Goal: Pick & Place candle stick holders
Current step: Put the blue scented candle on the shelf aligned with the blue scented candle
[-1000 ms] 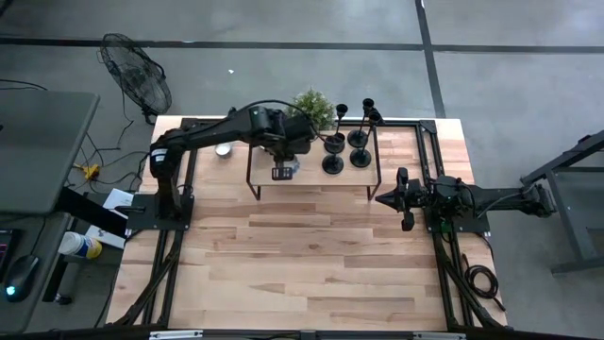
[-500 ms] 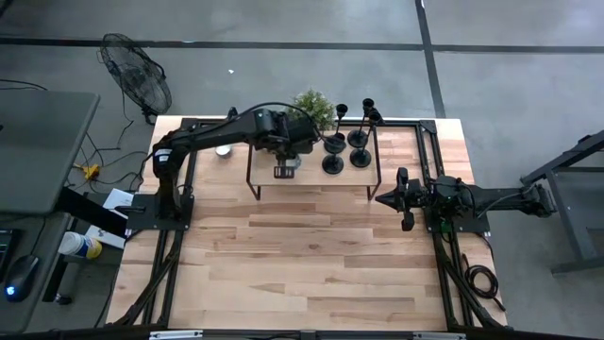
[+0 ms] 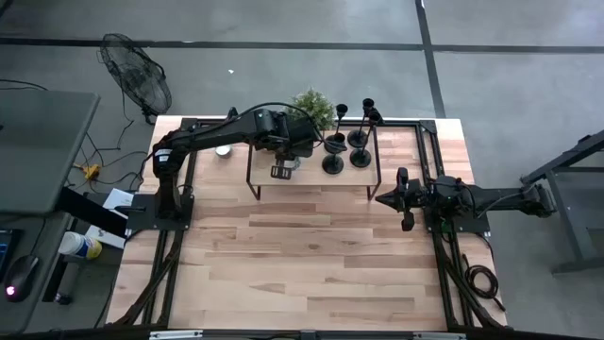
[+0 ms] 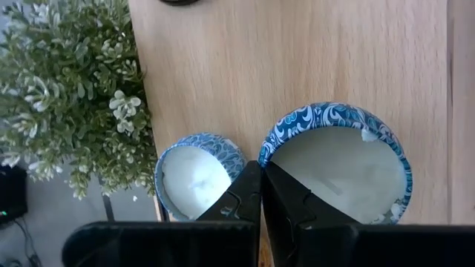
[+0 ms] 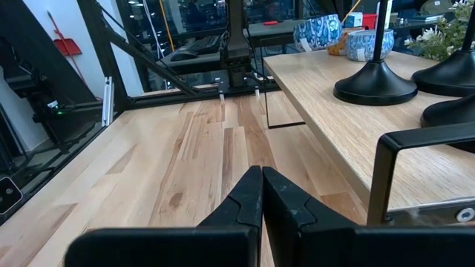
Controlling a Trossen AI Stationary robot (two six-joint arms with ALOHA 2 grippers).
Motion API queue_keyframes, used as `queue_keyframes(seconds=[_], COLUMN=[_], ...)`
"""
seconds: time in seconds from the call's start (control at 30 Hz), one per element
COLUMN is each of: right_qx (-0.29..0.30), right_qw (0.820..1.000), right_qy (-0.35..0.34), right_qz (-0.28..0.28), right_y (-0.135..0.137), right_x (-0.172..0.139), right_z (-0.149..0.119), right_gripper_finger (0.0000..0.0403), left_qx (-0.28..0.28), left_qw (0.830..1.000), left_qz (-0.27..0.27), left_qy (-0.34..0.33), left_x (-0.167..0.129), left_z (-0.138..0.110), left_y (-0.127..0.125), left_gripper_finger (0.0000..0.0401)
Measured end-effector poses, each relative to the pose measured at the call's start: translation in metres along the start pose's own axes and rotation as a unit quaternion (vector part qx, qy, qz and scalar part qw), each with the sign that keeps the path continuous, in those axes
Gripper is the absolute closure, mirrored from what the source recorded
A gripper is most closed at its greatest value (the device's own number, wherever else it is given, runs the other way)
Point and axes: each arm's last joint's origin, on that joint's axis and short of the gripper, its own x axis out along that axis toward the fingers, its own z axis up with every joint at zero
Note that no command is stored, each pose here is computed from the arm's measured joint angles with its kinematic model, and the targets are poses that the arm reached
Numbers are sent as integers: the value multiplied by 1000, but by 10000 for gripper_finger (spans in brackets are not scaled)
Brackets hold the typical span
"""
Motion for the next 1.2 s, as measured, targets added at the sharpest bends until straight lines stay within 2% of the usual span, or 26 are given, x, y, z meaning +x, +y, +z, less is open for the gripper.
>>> queue_keyframes(seconds=[0.23,0.63,1.0,1.2], right_qx=[0,0,0,0], right_qw=[1000,1000,1000,1000], right_qy=[0,0,0,0], right_qz=[0,0,0,0], right_y=[0,0,0,0], right_x=[0,0,0,0], right_z=[0,0,0,0], right_gripper_finger=[402,402,402,402], left_qx=[41,55,48,25], left_qw=[999,998,998,999], left_qz=[-7,-9,3,9], left_qy=[9,19,29,32], left_x=[5,12,14,14], left_z=[-2,-1,-1,-2], left_y=[-3,-5,-4,-4], left_gripper_finger=[401,401,401,401])
